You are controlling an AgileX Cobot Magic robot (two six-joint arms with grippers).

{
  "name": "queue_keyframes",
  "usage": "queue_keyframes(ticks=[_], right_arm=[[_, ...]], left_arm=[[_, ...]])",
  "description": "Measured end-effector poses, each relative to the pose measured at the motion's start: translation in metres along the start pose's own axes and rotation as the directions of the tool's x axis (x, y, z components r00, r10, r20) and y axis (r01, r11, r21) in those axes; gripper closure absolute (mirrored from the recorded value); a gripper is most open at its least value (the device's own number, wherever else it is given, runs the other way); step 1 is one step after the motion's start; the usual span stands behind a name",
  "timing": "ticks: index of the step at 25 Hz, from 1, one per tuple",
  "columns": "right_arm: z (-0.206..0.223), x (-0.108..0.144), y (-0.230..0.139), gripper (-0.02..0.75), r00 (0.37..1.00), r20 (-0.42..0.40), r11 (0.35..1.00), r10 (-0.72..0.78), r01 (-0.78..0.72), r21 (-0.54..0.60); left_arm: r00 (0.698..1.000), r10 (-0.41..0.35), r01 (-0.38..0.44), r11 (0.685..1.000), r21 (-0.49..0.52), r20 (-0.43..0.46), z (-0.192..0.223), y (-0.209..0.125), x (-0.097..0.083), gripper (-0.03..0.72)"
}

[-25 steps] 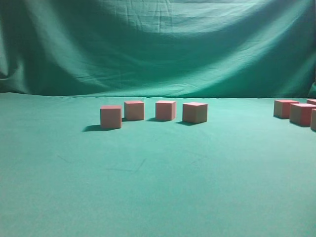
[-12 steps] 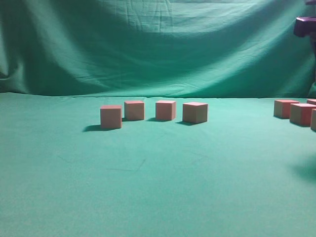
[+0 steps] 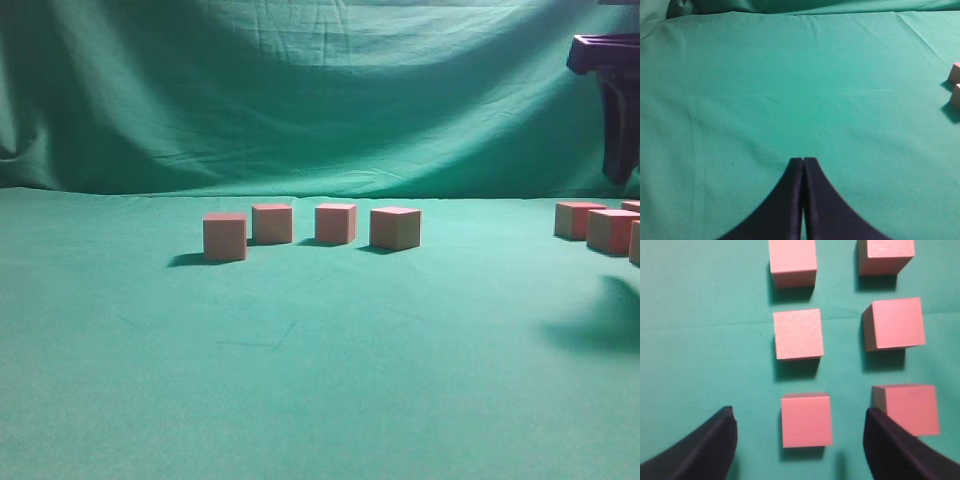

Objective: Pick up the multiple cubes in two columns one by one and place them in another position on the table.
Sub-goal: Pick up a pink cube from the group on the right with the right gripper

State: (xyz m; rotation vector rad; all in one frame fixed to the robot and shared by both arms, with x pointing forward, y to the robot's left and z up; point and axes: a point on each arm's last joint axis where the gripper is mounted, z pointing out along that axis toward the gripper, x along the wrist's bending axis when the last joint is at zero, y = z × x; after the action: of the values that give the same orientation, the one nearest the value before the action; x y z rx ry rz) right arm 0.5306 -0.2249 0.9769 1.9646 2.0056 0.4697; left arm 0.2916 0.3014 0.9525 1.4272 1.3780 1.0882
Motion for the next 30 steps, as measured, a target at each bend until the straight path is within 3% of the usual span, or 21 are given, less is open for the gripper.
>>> queue_keyframes(ticks=[4,6,17,23,30], right_arm=[[0.012,0.001,-0.001,0.220,1.000,0.004,1.000,-0.007,0.007,0.026],[0.020,0.001,-0.003,0.272,1.000,0.008,0.999,-0.019,0.018,0.048],[0.051,0.003,-0.009,0.269,0.999,0.012,0.993,-0.042,0.041,0.107],[0.053,0.004,-0.009,0.483,0.999,0.008,0.994,-0.044,0.044,0.098],[0.047,0.002,-0.005,0.472,0.998,0.041,0.985,-0.045,0.037,0.170]], left_arm=[[1.000,0.000,0.000,1.000,0.000,0.000,0.000,0.000,0.000,0.688],[1.000,0.000,0.000,1.000,0.000,0.000,0.000,0.000,0.000,0.688],[1.000,0.000,0.000,1.000,0.000,0.000,0.000,0.000,0.000,0.688],[1.000,0.000,0.000,1.000,0.000,0.000,0.000,0.000,0.000,0.688],[1.000,0.000,0.000,1.000,0.000,0.000,0.000,0.000,0.000,0.688]])
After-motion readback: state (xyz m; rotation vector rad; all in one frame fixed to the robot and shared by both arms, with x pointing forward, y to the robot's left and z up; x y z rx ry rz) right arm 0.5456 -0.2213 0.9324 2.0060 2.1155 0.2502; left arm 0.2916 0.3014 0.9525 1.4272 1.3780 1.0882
